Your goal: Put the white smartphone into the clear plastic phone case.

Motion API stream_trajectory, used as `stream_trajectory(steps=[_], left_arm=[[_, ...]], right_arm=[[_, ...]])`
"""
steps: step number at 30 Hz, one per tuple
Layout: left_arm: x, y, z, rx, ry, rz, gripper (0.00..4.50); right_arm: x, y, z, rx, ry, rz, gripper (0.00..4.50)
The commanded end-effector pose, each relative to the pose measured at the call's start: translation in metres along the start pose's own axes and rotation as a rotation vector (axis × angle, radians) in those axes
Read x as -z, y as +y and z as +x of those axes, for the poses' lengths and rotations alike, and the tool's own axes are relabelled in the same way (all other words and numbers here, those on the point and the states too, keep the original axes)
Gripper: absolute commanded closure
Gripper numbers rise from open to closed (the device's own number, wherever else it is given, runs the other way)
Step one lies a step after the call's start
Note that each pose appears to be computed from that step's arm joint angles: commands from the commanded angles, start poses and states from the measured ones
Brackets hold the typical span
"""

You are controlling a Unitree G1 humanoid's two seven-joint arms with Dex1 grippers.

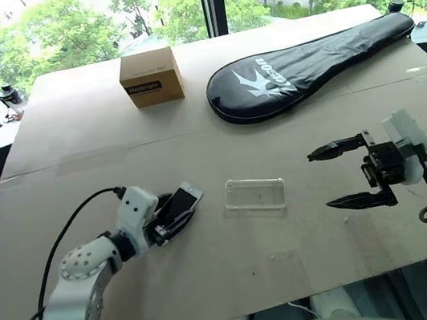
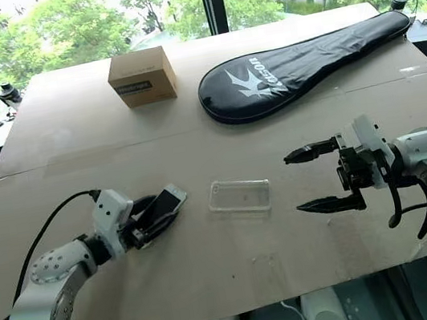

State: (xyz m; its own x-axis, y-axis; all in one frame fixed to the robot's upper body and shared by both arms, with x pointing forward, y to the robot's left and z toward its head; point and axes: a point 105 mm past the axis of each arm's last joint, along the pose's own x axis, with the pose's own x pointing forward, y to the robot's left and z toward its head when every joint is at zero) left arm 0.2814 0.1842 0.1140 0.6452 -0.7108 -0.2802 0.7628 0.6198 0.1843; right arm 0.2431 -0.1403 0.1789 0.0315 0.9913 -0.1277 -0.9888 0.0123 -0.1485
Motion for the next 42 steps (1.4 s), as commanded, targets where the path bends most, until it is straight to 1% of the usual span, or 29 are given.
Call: stream_trajectory(steps=[1, 5, 9, 14, 17, 19, 23, 27, 32, 35, 42], left_arm=[[-0.021, -0.009, 0.012, 0.16, -0.035, 0.09, 1.62], [-0.034, -0.019, 0.025, 0.287, -0.055, 0.162, 1.62], [-0.045, -0.041, 0.044, 0.428, -0.085, 0.22, 1.62], [-0.053, -0.063, 0.076, 0.526, -0.119, 0.276, 1.62], [-0.06, -0.075, 0.092, 0.565, -0.146, 0.295, 1.62], [-0.059, -0.08, 0.1, 0.588, -0.145, 0.321, 1.62], [-0.048, -0.087, 0.116, 0.645, -0.113, 0.418, 1.62], [-0.055, -0.086, 0.128, 0.648, -0.141, 0.433, 1.62], [-0.06, -0.082, 0.136, 0.644, -0.158, 0.455, 1.62], [-0.062, -0.082, 0.136, 0.654, -0.168, 0.437, 1.62], [-0.045, -0.092, 0.128, 0.692, -0.139, 0.384, 1.62]], right_arm=[[-0.009, 0.003, -0.004, 0.015, -0.003, -0.046, 0.0], [-0.007, 0.005, -0.009, 0.051, 0.015, -0.045, 0.0], [0.0, 0.006, -0.02, 0.13, 0.05, -0.039, 0.0], [0.011, 0.004, -0.033, 0.207, 0.099, -0.019, 0.0], [0.013, 0.006, -0.036, 0.229, 0.108, -0.01, 0.0], [0.011, 0.008, -0.035, 0.233, 0.107, -0.007, 0.0], [0.007, 0.014, -0.034, 0.245, 0.1, 0.008, 0.0], [0.004, 0.014, -0.034, 0.256, 0.104, 0.006, 0.0], [0.0, 0.013, -0.033, 0.268, 0.104, -0.001, 0.0], [0.0, 0.012, -0.032, 0.272, 0.103, -0.002, 0.0], [0.0, 0.01, -0.028, 0.272, 0.101, -0.004, 0.0]])
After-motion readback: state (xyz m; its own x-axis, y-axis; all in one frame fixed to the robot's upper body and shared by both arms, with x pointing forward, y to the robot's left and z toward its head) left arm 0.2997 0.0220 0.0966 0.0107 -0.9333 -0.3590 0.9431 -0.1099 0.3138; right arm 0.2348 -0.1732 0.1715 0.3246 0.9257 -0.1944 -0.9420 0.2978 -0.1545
